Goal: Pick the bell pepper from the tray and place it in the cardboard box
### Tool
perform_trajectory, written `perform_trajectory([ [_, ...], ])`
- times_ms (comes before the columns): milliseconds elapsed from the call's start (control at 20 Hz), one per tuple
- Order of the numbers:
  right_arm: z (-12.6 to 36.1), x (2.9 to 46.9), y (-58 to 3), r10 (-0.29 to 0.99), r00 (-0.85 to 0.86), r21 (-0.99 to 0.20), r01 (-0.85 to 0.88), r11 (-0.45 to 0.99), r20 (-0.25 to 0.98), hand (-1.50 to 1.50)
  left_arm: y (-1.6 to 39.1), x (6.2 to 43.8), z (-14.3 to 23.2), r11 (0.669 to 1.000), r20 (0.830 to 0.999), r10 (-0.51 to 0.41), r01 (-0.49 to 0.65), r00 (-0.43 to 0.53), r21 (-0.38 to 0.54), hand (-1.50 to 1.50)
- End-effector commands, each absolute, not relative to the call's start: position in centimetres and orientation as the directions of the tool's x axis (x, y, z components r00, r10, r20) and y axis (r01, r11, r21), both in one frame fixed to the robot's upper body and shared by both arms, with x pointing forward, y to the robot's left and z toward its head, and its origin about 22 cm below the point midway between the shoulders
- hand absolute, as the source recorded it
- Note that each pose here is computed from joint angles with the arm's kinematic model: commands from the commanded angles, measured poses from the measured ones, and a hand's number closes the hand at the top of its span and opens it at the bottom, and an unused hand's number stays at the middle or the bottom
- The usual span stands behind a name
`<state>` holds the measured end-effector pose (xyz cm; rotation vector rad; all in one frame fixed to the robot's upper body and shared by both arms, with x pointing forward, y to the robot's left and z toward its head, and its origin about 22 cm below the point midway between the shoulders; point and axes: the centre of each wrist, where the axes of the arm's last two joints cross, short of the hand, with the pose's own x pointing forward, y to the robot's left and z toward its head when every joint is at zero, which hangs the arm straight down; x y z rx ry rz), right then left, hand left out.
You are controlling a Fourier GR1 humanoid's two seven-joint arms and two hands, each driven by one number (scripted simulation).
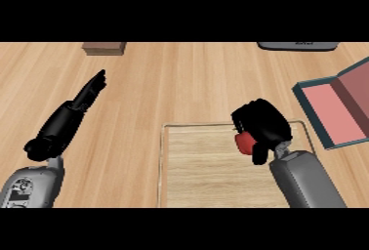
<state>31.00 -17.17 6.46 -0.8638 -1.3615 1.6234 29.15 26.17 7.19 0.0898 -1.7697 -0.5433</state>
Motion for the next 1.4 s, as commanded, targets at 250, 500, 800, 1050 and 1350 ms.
perform_trajectory([
  [250, 11.0, 39.5, -15.9, 0.977, 0.062, -0.975, -0.079, 0.209, 0.205, 1.50, 24.8, 29.0, 7.0, 0.876, 0.900, -0.314, 0.274, -0.302, 0.397, 0.00],
  [500, 15.5, 42.2, -12.6, 0.995, 0.022, -0.990, 0.104, 0.092, 0.095, 1.50, 25.2, 29.5, 5.6, 0.880, 0.902, -0.335, 0.251, -0.272, 0.403, 0.00],
  [800, 19.5, 42.4, -10.5, 0.972, 0.121, -0.948, 0.274, 0.162, 0.201, 1.50, 26.3, 29.5, 6.6, 0.887, 0.907, -0.333, 0.239, -0.259, 0.394, 0.00],
  [1050, 23.1, 43.1, -15.4, 0.864, 0.317, -0.861, 0.457, 0.221, 0.390, 1.50, 25.9, 29.4, 6.1, 0.888, 0.909, -0.327, 0.247, -0.257, 0.389, 0.00],
  [1350, 24.4, 44.0, -22.4, 0.785, 0.448, -0.826, 0.546, 0.139, 0.428, 1.50, 27.0, 29.3, 5.9, 0.883, 0.897, -0.352, 0.223, -0.266, 0.412, 0.00],
])
